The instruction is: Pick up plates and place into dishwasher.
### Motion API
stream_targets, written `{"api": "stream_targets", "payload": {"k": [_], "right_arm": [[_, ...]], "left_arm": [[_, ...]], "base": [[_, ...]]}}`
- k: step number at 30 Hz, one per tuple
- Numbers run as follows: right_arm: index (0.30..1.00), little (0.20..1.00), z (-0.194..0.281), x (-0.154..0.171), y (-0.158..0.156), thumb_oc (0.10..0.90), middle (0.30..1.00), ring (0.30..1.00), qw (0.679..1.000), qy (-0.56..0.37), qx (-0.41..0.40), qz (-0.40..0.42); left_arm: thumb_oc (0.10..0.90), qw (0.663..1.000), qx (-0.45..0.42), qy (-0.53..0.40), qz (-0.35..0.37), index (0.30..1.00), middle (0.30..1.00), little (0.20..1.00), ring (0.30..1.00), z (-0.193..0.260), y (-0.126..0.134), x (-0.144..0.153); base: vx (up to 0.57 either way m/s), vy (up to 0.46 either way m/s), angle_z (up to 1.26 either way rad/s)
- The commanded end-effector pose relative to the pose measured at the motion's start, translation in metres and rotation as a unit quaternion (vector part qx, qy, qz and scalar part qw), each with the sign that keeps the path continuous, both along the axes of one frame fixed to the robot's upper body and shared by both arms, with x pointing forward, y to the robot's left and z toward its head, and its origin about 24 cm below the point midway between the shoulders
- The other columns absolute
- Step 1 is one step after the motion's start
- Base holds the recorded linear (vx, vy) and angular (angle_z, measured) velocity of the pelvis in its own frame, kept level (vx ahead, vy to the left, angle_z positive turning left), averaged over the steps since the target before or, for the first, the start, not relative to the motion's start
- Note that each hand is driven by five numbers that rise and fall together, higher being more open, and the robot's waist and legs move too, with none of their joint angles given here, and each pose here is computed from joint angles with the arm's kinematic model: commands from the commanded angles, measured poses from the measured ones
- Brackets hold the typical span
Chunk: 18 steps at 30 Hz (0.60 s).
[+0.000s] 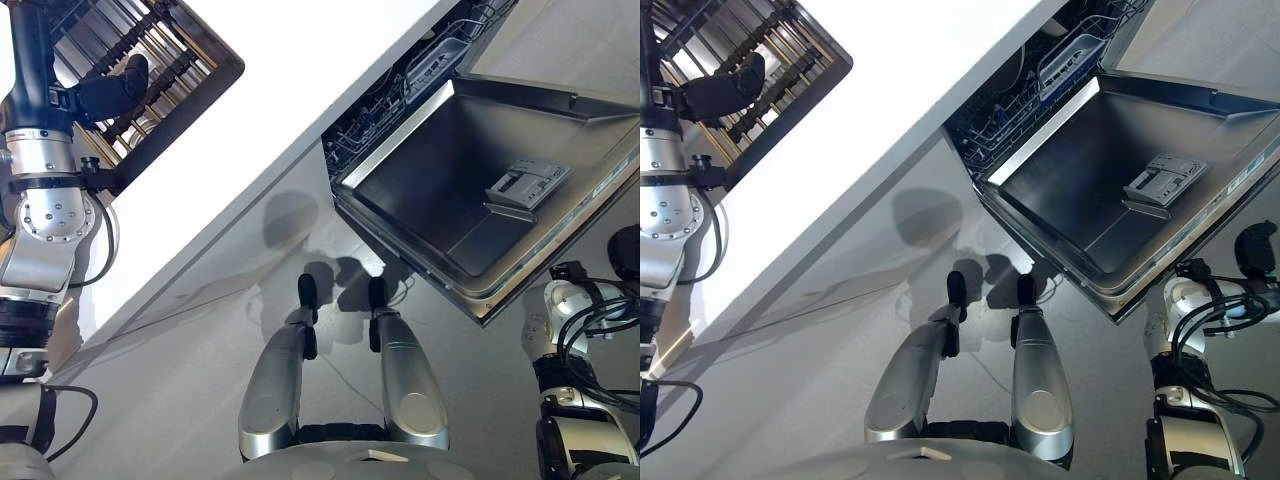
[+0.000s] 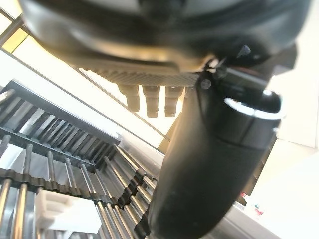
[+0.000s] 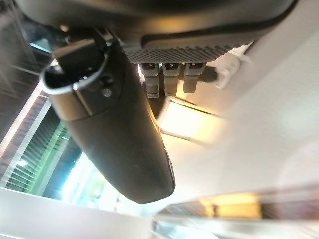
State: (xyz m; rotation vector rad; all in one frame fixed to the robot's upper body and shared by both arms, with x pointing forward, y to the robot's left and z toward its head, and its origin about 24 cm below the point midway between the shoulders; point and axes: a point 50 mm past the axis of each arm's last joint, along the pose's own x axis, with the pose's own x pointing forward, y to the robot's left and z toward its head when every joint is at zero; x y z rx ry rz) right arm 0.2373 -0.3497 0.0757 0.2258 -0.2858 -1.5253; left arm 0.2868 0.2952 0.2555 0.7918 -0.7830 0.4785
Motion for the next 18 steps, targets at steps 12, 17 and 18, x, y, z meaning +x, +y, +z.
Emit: {"api": "stream_targets", "payload": {"k": [12,17,18], "right_arm": [[0.9,0.9,-0.034,0.001,-0.024,0.8,0.9,0.9,0.965,-0.035,0.1,0.241],[0.9,0.9,-0.042,0.004,-0.026,0.8,0.9,0.9,0.954,-0.049,0.139,0.26],[0.9,0.9,-0.044,0.005,-0.028,0.8,0.9,0.9,0.951,-0.049,0.143,0.271]], "left_arm": [[0.8,0.997,-0.011,-0.064,-0.028,0.9,0.9,0.9,0.9,0.022,-0.006,-0.007],[0.8,0.997,-0.003,-0.065,-0.03,0.9,0.9,0.9,0.9,0.03,-0.009,0.0],[0.8,0.997,-0.002,-0.064,-0.033,0.9,0.9,0.9,0.9,0.032,-0.011,0.001]], "base": [[-0.01,-0.038,0.0],[-0.02,-0.035,0.03],[-0.01,-0.026,0.04]]}}
